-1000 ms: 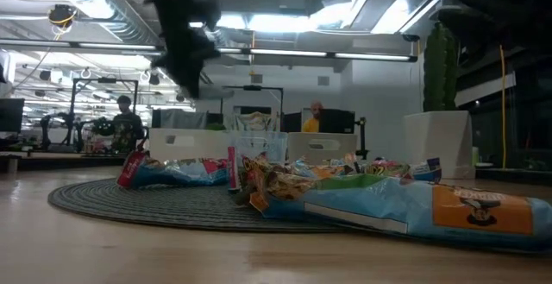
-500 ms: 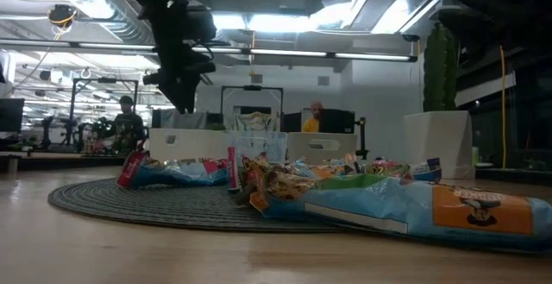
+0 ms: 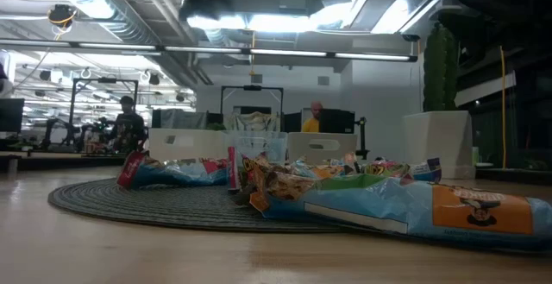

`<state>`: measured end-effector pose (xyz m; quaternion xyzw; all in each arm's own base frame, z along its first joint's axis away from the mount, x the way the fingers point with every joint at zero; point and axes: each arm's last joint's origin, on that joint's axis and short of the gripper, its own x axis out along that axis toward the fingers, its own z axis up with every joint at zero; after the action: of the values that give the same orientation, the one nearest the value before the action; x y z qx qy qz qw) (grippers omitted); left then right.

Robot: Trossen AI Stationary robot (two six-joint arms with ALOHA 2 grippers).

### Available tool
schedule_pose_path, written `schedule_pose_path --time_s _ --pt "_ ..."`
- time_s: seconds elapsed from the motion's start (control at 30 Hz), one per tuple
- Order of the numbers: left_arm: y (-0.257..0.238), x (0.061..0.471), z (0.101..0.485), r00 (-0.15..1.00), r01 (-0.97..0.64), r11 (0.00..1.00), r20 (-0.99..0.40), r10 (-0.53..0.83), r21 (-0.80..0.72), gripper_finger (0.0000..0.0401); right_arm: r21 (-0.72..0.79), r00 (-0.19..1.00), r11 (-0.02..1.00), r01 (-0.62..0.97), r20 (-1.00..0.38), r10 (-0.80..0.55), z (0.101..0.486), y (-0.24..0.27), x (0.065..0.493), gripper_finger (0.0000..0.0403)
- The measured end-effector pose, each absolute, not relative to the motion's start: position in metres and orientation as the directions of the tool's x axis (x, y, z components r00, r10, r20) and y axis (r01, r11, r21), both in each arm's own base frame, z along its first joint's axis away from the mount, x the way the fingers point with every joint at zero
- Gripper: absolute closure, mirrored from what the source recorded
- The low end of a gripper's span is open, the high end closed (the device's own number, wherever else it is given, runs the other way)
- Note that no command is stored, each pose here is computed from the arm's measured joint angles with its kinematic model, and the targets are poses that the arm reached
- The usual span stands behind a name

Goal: Pick and place Granola Bars by type
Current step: Put the red granola bar into the white bin

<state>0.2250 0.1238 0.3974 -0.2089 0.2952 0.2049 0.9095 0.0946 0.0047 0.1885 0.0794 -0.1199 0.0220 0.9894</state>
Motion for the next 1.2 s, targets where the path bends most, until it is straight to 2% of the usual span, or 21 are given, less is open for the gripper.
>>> schedule_pose_path --time_s 0.13,0.23,0.33,0.47,0.57,0.73,0.97,1.2 --pt "0.073 0.205 0.449 0.858 -0.358 0.903 -0.466 0.217 -0.237 0.0218 0.152 0.970 0.986 -0.062 0.241 0.024 0.188 0.005 0.095 0.0214" --pt "0.049 0.195 0.466 0.884 -0.338 0.918 -0.404 0.234 -0.207 0.0219 0.152 0.970 0.986 -0.062 0.241 0.024 0.188 0.005 0.095 0.0214" --pt "0.035 0.196 0.469 0.893 -0.327 0.914 -0.396 0.216 -0.239 0.0219 0.152 0.970 0.987 -0.060 0.241 0.021 0.188 0.005 0.095 0.0214" --pt "0.019 0.211 0.457 0.871 -0.299 0.908 -0.472 0.134 -0.295 0.0219 0.161 0.971 0.987 -0.024 0.240 -0.016 0.188 0.004 0.095 0.0214" --pt "0.007 0.231 0.438 0.802 -0.302 0.908 -0.592 0.077 -0.290 0.0219 0.162 0.970 0.987 -0.019 0.240 -0.020 0.188 0.003 0.095 0.0214" --pt "-0.005 0.251 0.402 0.609 -0.364 0.902 -0.792 0.041 -0.233 0.0215 0.165 0.970 0.986 -0.020 0.241 -0.020 0.188 0.003 0.095 0.0214" --pt "-0.007 0.273 0.373 0.501 -0.451 0.866 -0.864 0.045 -0.216 0.0201 0.166 0.970 0.986 -0.021 0.241 -0.020 0.189 0.003 0.095 0.0214" --pt "-0.017 0.297 0.283 0.254 -0.537 0.837 -0.967 0.035 -0.110 0.0168 0.166 0.970 0.986 -0.021 0.240 -0.020 0.188 0.003 0.095 0.0214"
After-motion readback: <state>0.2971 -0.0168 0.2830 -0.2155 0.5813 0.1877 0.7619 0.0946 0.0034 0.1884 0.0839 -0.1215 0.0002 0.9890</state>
